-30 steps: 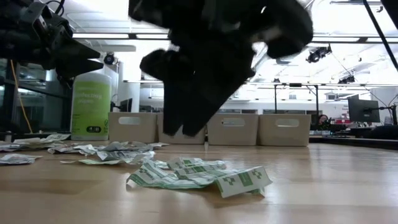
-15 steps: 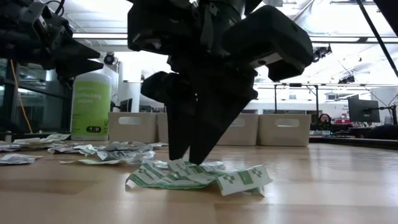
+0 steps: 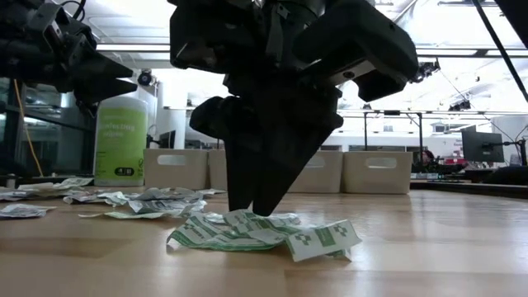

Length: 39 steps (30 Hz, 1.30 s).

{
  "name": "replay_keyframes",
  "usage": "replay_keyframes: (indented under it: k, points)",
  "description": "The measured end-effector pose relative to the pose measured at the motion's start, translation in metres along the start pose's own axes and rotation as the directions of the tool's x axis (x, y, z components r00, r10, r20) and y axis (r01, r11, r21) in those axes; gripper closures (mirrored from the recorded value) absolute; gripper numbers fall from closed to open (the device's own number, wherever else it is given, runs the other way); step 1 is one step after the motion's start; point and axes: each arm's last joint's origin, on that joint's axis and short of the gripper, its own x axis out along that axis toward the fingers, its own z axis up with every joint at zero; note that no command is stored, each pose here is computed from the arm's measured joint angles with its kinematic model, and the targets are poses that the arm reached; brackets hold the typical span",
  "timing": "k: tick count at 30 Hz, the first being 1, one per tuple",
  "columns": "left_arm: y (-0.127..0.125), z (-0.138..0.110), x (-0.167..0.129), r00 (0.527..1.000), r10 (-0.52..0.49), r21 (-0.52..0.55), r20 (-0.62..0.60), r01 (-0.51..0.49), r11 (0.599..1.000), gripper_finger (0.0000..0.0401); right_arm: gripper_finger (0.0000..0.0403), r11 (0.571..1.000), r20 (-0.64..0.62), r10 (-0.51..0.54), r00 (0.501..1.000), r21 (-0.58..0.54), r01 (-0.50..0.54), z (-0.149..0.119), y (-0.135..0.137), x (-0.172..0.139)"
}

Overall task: Pick & Place First Aid Supplies
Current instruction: Put the bandage into the right gray bin

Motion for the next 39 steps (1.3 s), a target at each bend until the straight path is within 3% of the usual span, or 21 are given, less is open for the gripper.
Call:
replay_keyframes:
  k: [32, 39]
  points:
    - [0.0, 0.0, 0.0, 1.0, 0.0, 0.0, 0.0, 0.0, 1.0, 0.0251, 0.0391, 1.0, 0.006, 0.027, 1.0, -0.015, -0.027, 0.0022, 0.0078, 0.0015]
    - [0.0, 0.0, 0.0, 1.0, 0.0, 0.0, 0.0, 0.0, 1.0, 0.0251, 0.0402, 0.999, 0.003, 0.018, 1.0, 0.041, -0.018, 0.0029, 0.0099, 0.0018]
